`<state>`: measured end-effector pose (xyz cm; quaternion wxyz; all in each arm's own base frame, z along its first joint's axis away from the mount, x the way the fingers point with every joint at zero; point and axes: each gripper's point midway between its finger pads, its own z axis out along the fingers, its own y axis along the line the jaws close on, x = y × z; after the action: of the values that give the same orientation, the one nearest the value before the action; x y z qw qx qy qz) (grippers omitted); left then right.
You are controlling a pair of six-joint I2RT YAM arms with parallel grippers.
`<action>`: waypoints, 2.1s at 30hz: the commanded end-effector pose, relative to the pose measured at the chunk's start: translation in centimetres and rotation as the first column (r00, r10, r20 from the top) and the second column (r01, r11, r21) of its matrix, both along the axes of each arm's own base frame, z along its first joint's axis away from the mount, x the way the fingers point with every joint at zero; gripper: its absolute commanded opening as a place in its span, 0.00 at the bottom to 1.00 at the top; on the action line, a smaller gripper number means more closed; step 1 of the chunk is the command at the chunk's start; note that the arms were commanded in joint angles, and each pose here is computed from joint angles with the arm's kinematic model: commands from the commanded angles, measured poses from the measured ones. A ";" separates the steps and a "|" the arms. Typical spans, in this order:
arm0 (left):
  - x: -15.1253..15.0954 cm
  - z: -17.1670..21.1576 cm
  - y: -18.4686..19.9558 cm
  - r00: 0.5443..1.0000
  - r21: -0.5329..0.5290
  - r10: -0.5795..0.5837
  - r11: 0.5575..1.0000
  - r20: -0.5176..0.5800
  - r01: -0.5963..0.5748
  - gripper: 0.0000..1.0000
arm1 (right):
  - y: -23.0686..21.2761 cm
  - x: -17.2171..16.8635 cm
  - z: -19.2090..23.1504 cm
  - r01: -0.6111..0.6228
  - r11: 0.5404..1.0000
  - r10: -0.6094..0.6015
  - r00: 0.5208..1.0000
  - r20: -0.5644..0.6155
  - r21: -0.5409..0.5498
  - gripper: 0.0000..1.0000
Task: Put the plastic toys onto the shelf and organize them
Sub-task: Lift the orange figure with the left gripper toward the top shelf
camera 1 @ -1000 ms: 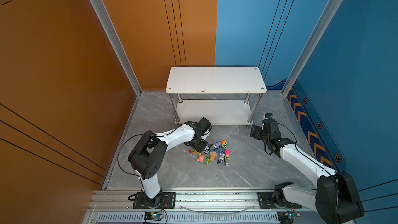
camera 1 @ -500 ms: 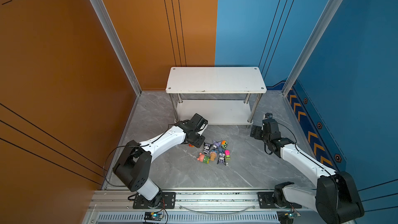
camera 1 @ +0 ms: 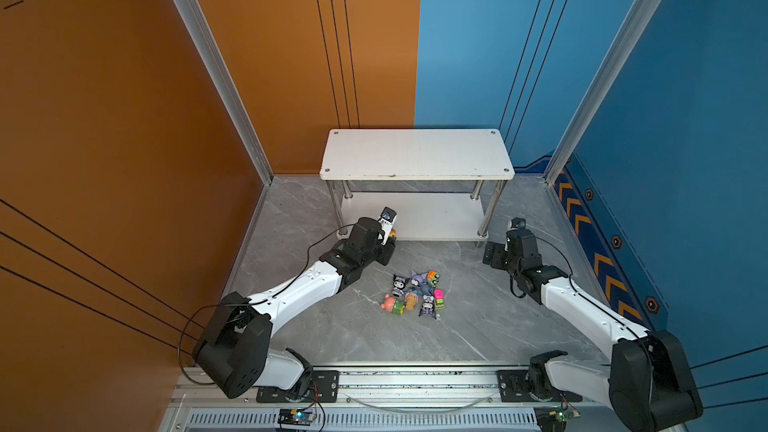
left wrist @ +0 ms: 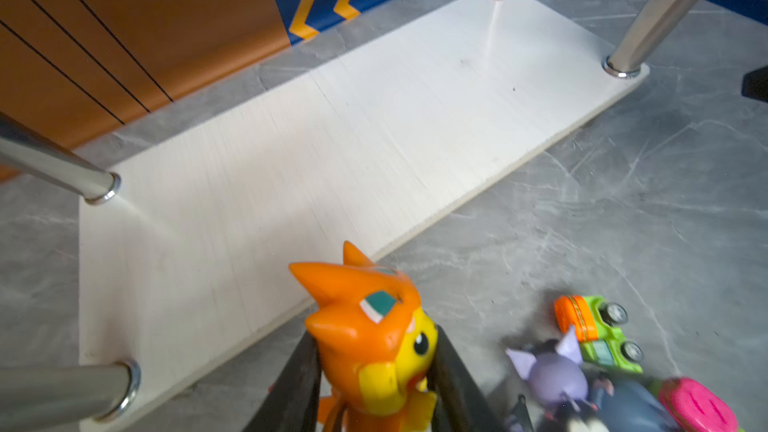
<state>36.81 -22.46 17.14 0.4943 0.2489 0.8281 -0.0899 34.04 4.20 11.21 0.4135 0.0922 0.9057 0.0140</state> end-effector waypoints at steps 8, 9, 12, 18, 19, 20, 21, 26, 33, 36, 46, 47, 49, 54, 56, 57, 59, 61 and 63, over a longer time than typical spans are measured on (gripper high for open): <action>1.5 5.5 -1.0 0.974 -0.089 -0.078 0.991 0.212 0.099 0.19 | -0.3 -0.1 -0.2 0.023 1.000 -0.024 1.000 -0.017 -0.009 0.93; 0.7 5.8 -1.3 0.973 -0.087 -0.104 0.988 0.205 0.124 0.19 | -0.3 0.0 -0.2 0.024 1.000 -0.024 1.000 -0.017 -0.009 0.93; -1.8 5.8 -1.4 0.972 -0.066 -0.140 0.986 0.187 0.155 0.19 | -0.3 0.0 -0.2 0.024 1.000 -0.024 1.000 -0.019 -0.009 0.93; -5.7 7.7 1.5 0.976 -0.065 -0.115 0.989 0.187 0.129 0.18 | -0.1 0.4 -0.4 0.014 1.000 -0.014 0.999 -0.030 -0.008 0.93; -6.2 8.3 1.9 0.976 -0.073 -0.106 0.990 0.192 0.122 0.18 | 0.0 0.4 -0.5 0.012 1.000 -0.012 0.999 -0.033 -0.010 0.93; -6.7 9.3 2.3 0.975 -0.089 -0.091 0.990 0.205 0.111 0.18 | 0.0 0.5 -0.5 0.013 1.000 -0.013 0.999 -0.033 -0.007 0.92; -7.2 10.1 2.7 0.975 -0.102 -0.082 0.989 0.209 0.105 0.18 | 0.1 0.6 -0.6 0.010 1.000 -0.010 0.999 -0.035 -0.003 0.92; -8.8 15.2 3.3 0.960 -0.124 -0.094 0.984 0.265 0.131 0.18 | 0.5 0.8 -0.7 0.001 1.000 -0.001 0.999 -0.038 -0.005 0.92; -7.8 23.3 2.9 0.920 -0.123 -0.118 0.977 0.373 0.175 0.20 | 0.6 0.4 -0.6 -0.002 1.000 0.002 1.000 -0.029 -0.008 0.92; -5.8 25.3 3.0 0.921 -0.124 -0.123 0.976 0.369 0.180 0.20 | 0.6 0.4 -0.4 -0.001 1.000 0.001 1.000 -0.026 -0.008 0.92; 2.9 28.9 4.8 0.930 -0.171 -0.104 0.970 0.351 0.173 0.22 | 0.4 0.1 -0.3 -0.003 1.000 0.002 1.000 -0.023 -0.024 0.92; 3.7 29.0 4.8 0.930 -0.169 -0.108 0.970 0.350 0.176 0.22 | 0.3 0.1 -0.1 -0.002 1.000 0.002 1.000 -0.019 -0.023 0.92; 5.0 29.0 5.1 0.929 -0.164 -0.106 0.971 0.355 0.174 0.23 | 0.3 0.0 -0.1 0.000 1.000 0.000 1.000 -0.019 -0.026 0.92; 7.9 28.0 6.0 0.938 -0.154 -0.107 0.974 0.330 0.165 0.24 | -0.1 -0.2 0.0 0.008 0.999 -0.008 1.000 -0.016 -0.037 0.92; 8.5 27.6 6.4 0.940 -0.149 -0.103 0.976 0.327 0.159 0.24 | -0.1 -0.3 0.0 0.009 0.999 -0.010 1.000 -0.017 -0.040 0.92; 8.7 27.5 6.5 0.939 -0.140 -0.102 0.978 0.328 0.155 0.25 | -0.2 -0.3 0.0 0.009 0.999 -0.010 1.000 -0.018 -0.040 0.92; 9.0 27.0 6.8 0.941 -0.120 -0.093 0.983 0.327 0.139 0.25 | -0.2 -0.3 0.1 0.011 0.999 -0.011 1.000 -0.017 -0.041 0.93; 9.2 26.6 7.1 0.941 -0.105 -0.088 0.986 0.327 0.129 0.26 | -0.2 -0.3 0.1 0.011 0.999 -0.011 1.000 -0.017 -0.040 0.92; 9.3 26.1 7.3 0.940 -0.101 -0.087 0.987 0.329 0.126 0.27 | -0.2 -0.3 0.1 0.011 0.999 -0.012 1.000 -0.018 -0.041 0.93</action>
<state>46.55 -15.28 41.94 0.6137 0.2591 0.7340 -0.1325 34.27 4.34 11.39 0.4132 0.0899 0.9062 0.0044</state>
